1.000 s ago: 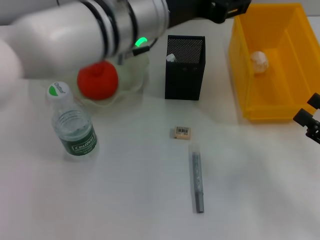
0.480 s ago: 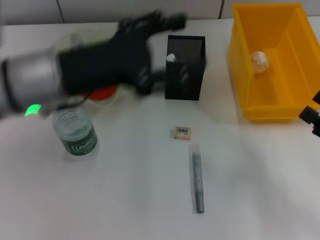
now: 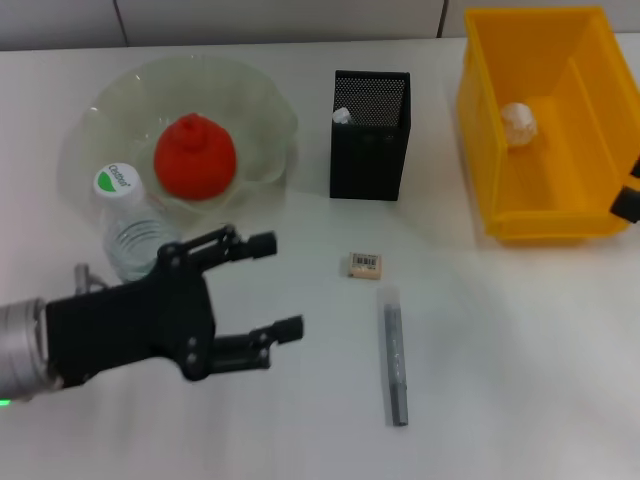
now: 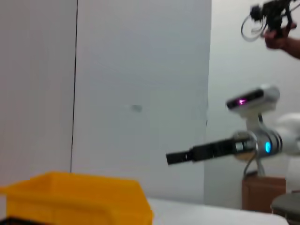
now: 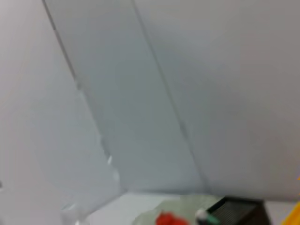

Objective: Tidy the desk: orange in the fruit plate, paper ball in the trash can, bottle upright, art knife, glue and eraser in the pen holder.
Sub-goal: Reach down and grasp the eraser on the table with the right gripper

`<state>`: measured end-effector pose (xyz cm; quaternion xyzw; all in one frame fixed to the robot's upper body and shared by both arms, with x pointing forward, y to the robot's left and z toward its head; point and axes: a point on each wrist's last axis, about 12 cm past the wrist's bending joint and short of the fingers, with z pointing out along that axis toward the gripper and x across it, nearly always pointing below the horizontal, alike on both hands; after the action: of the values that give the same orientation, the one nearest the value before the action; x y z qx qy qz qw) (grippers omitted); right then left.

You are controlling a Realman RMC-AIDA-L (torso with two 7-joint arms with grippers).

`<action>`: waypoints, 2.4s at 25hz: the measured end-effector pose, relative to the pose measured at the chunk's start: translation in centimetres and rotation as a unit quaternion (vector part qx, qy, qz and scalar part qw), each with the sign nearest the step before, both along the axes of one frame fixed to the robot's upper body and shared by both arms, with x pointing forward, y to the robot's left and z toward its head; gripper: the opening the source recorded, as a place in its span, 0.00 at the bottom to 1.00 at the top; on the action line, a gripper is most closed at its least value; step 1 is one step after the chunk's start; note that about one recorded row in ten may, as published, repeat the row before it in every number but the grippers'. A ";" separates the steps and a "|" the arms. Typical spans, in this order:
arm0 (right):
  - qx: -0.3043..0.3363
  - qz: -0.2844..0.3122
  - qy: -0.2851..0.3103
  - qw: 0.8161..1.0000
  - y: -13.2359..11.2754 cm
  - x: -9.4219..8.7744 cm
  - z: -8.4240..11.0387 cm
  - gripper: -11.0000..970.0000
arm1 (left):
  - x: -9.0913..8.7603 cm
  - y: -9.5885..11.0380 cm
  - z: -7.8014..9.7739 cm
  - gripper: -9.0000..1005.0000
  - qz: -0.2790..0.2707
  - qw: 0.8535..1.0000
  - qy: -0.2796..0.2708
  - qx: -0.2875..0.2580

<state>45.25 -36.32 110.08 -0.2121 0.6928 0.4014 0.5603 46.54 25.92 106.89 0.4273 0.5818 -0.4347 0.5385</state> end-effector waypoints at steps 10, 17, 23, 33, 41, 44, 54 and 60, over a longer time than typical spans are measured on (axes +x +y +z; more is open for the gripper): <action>-0.219 0.103 0.084 0.967 5.6 5.7 7.3 0.85 | -1.7 2.6 -1.9 0.84 0.032 0.998 0.043 0.043; -0.364 0.150 0.116 0.912 14.3 9.9 10.8 0.85 | -2.0 3.1 -2.5 0.84 0.050 0.996 0.055 0.050; -0.481 0.152 0.117 0.856 21.0 11.4 10.5 0.85 | -2.3 3.3 -2.9 0.84 0.057 0.995 0.062 0.052; -0.527 0.162 0.137 0.823 25.6 12.0 6.9 0.85 | -2.2 3.5 -3.2 0.84 0.059 0.993 0.070 0.068; -0.523 0.159 0.153 0.823 26.0 12.5 4.9 0.85 | -1.9 3.2 -3.4 0.84 0.059 0.993 0.074 0.071; -0.518 0.162 0.158 0.825 26.1 12.6 4.4 0.84 | -1.9 3.2 -3.4 0.84 0.058 0.993 0.074 0.071; -0.527 0.162 0.150 0.821 26.6 12.7 3.0 0.83 | -1.8 3.2 -3.3 0.84 0.057 0.993 0.074 0.070; -0.525 0.162 0.149 0.822 26.7 12.8 2.8 0.68 | -1.8 3.1 -3.3 0.84 0.057 0.993 0.073 0.071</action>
<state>58.04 -9.67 112.86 -0.5207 0.8298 0.0881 0.1808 44.78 29.07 103.60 0.3975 0.6724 -0.3909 0.4870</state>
